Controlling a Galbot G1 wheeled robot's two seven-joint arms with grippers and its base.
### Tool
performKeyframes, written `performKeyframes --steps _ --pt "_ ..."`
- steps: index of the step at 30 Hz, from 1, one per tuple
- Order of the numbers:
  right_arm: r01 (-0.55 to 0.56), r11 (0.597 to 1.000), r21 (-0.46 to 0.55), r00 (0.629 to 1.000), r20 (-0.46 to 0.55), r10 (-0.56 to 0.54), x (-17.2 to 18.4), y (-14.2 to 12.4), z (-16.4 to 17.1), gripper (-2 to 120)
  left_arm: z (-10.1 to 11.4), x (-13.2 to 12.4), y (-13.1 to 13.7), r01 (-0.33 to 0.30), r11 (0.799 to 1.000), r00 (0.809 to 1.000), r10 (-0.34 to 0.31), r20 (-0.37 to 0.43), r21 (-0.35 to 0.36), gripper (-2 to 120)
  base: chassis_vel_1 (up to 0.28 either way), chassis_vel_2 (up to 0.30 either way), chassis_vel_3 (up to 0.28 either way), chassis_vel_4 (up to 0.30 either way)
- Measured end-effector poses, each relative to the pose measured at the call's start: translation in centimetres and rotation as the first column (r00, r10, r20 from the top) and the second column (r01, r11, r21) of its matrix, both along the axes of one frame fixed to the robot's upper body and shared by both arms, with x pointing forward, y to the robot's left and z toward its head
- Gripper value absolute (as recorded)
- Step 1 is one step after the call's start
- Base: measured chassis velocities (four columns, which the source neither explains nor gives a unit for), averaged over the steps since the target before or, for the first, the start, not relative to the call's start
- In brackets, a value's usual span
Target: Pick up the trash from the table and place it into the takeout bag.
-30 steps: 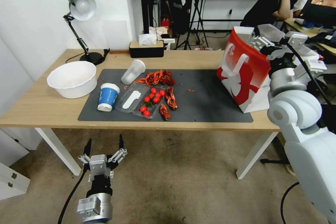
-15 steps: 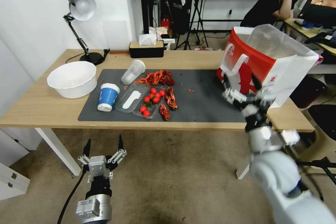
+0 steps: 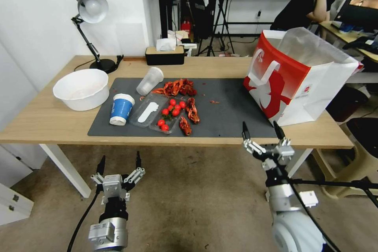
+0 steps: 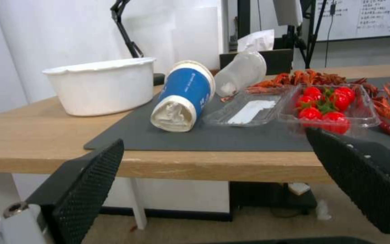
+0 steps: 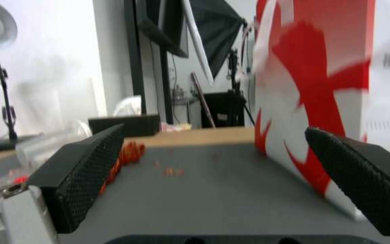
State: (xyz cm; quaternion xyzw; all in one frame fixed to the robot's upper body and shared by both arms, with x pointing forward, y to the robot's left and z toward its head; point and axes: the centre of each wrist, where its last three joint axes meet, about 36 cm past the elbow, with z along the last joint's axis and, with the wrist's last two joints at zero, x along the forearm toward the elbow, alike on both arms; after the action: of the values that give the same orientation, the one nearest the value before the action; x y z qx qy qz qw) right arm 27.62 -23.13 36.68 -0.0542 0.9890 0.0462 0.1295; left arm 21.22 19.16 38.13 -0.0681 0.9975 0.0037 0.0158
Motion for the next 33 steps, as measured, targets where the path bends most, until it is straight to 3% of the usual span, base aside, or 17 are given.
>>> performKeyframes --steps 10,23,33 --pt "0.006 1.0 -0.003 0.999 -0.048 -0.006 -1.9 1.0 -3.4 100 -0.1 0.3 0.2 0.004 1.0 1.0 -0.004 0.004 -0.007 100 0.0 0.0 0.0 0.0" --pt "0.005 1.0 0.003 0.998 -0.065 -0.005 -2.8 1.7 -4.6 100 0.1 0.7 0.6 0.0 1.0 1.0 0.0 0.017 -0.018 100 0.0 0.0 0.0 0.0" --pt "0.001 1.0 -0.002 0.998 -0.058 -0.001 -3.0 1.7 -4.2 100 1.2 4.1 1.8 -0.006 0.999 0.996 0.009 0.094 -0.04 100 0.0 0.0 0.0 0.0"
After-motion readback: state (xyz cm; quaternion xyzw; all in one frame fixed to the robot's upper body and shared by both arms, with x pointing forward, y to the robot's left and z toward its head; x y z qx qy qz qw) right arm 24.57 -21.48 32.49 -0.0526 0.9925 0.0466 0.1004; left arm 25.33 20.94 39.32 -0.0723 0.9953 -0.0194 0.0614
